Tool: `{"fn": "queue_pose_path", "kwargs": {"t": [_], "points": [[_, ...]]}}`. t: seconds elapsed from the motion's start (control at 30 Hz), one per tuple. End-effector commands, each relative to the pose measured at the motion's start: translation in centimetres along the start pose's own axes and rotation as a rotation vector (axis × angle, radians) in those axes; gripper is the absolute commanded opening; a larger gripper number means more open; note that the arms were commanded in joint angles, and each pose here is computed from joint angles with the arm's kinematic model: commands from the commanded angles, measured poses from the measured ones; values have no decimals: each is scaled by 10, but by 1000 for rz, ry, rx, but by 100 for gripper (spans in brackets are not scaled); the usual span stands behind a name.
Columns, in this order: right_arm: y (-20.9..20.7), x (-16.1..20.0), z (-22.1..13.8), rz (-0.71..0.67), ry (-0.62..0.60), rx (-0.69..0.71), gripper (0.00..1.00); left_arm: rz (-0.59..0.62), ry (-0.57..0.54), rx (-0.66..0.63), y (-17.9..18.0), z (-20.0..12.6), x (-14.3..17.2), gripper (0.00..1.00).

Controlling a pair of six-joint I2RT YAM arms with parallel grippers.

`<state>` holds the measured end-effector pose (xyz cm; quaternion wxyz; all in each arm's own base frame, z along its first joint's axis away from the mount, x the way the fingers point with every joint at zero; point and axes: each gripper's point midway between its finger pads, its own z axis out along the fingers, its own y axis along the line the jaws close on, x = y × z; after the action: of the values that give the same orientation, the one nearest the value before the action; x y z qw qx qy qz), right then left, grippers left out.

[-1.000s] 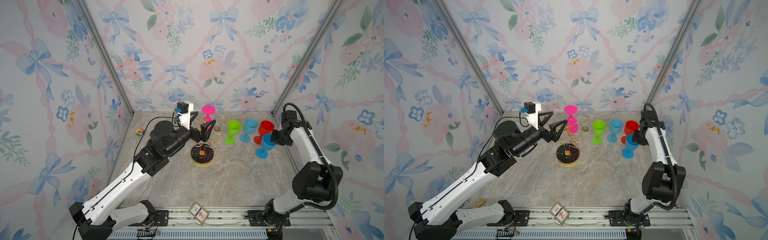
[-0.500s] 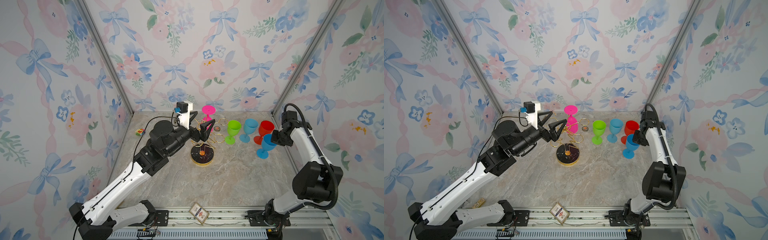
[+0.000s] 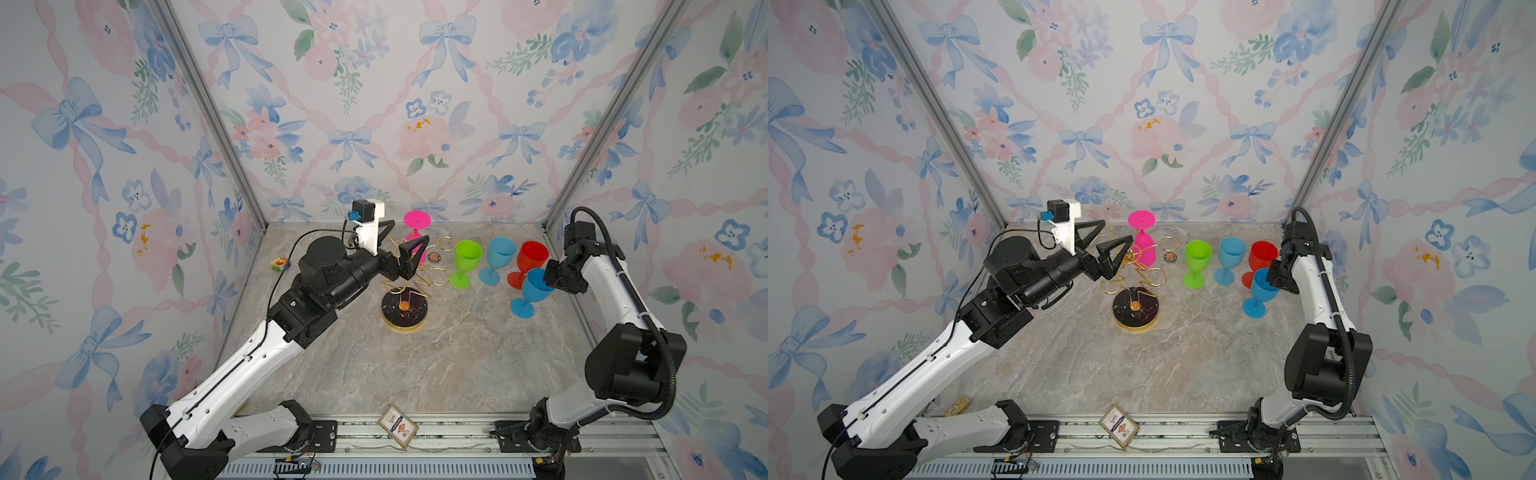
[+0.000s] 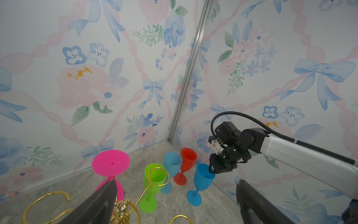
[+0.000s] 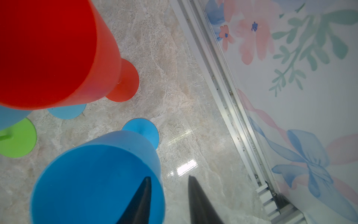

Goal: Take the wine glass off the wine glass rack
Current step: Place the wine glass at the middle-right of the table.

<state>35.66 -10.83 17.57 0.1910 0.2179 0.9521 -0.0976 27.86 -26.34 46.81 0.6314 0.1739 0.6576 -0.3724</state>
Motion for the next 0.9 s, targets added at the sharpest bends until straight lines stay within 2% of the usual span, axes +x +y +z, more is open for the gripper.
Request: {"fn": "queue_pose_path", "kwargs": {"t": [0.0, 0.17, 0.37, 0.47, 0.57, 0.73, 0.87], "points": [[-12, -2, -15, 10, -43, 30, 48, -8, -8, 7, -1, 1, -7, 98], [-19, -8, -37, 26, -127, 44, 60, 1, 7, -21, 7, 0, -5, 98], [-8, -17, -80, 8, -263, -7, 64, 0, 47, -59, 24, -4, 3, 98], [36, -26, -100, -102, -324, -136, 66, 1, 91, -63, 33, -5, 14, 98], [80, -29, -115, -168, -326, -279, 66, -14, 119, -81, 47, -8, 22, 98], [151, -40, -147, -127, -328, -650, 64, -25, 98, -107, 62, -21, 14, 98], [191, -52, -170, -96, -320, -838, 63, -33, 106, -117, 70, -27, 14, 98]]}}
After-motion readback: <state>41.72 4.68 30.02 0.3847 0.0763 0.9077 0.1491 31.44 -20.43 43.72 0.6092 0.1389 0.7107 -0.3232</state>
